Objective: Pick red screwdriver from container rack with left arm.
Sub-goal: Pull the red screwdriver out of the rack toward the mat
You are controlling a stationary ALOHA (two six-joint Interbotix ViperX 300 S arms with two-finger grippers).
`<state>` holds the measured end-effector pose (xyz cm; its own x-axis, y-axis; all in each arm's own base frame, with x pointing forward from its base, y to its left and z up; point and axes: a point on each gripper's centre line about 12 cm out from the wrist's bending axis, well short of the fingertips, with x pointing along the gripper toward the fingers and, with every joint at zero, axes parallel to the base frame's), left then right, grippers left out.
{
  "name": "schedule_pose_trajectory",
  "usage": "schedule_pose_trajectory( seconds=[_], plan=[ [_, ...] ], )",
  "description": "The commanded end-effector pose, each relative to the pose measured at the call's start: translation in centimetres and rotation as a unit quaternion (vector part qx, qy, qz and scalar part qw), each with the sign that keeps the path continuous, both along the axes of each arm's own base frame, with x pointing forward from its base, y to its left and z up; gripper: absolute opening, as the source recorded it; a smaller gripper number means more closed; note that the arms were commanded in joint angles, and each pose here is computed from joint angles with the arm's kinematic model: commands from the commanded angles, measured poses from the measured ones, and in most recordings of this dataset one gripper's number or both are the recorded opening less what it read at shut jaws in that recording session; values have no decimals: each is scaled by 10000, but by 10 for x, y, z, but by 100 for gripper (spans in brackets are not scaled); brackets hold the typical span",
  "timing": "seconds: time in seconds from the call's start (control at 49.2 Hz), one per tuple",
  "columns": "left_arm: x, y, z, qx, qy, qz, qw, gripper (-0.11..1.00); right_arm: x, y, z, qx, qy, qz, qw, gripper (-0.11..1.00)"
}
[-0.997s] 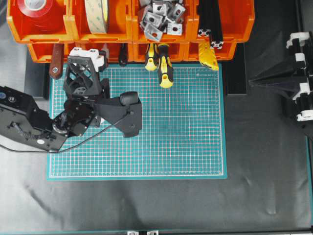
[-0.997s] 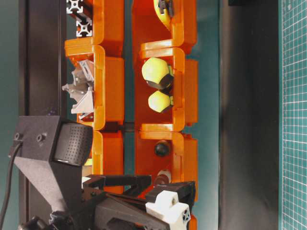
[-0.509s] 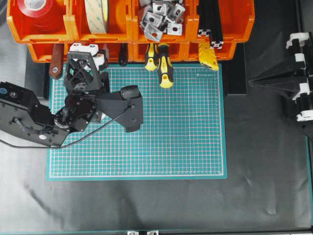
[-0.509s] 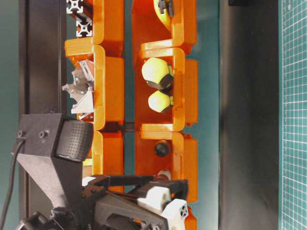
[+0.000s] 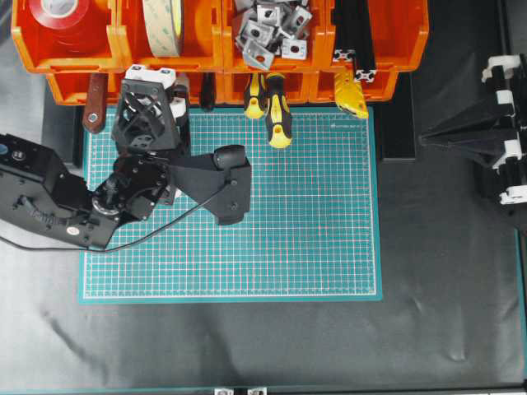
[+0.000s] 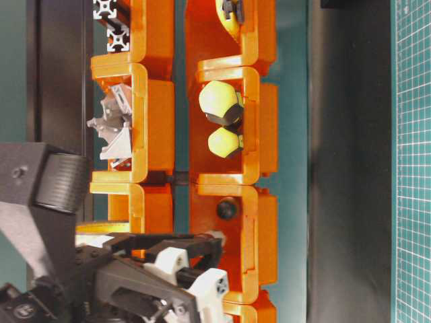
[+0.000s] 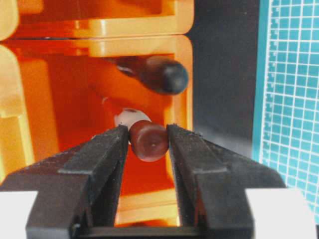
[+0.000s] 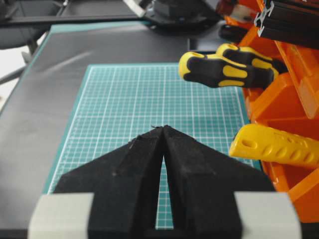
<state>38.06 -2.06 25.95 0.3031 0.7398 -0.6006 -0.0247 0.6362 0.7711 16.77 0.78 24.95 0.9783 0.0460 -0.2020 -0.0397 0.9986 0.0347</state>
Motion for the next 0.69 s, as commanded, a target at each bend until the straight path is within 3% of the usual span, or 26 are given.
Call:
schedule_pose_trajectory(
  seconds=[0.0, 0.244, 0.549, 0.671],
  plan=[
    [0, -9, 24, -50, -293, -61, 9995, 27, 1, 0, 5, 25, -53, 4, 10000, 0],
    [-4, -59, 61, -128, -630, -386, 9972, 25, 1, 0, 4, 24, -37, 4, 10000, 0],
    [-15, -137, 126, -592, -1370, -1087, 9828, 25, 0, 0, 5, 31, -6, 4, 10000, 0],
    [-20, -160, 131, -565, -1265, -1196, 9831, 25, -2, 0, 6, 67, 26, -3, 10000, 0]
  ],
)
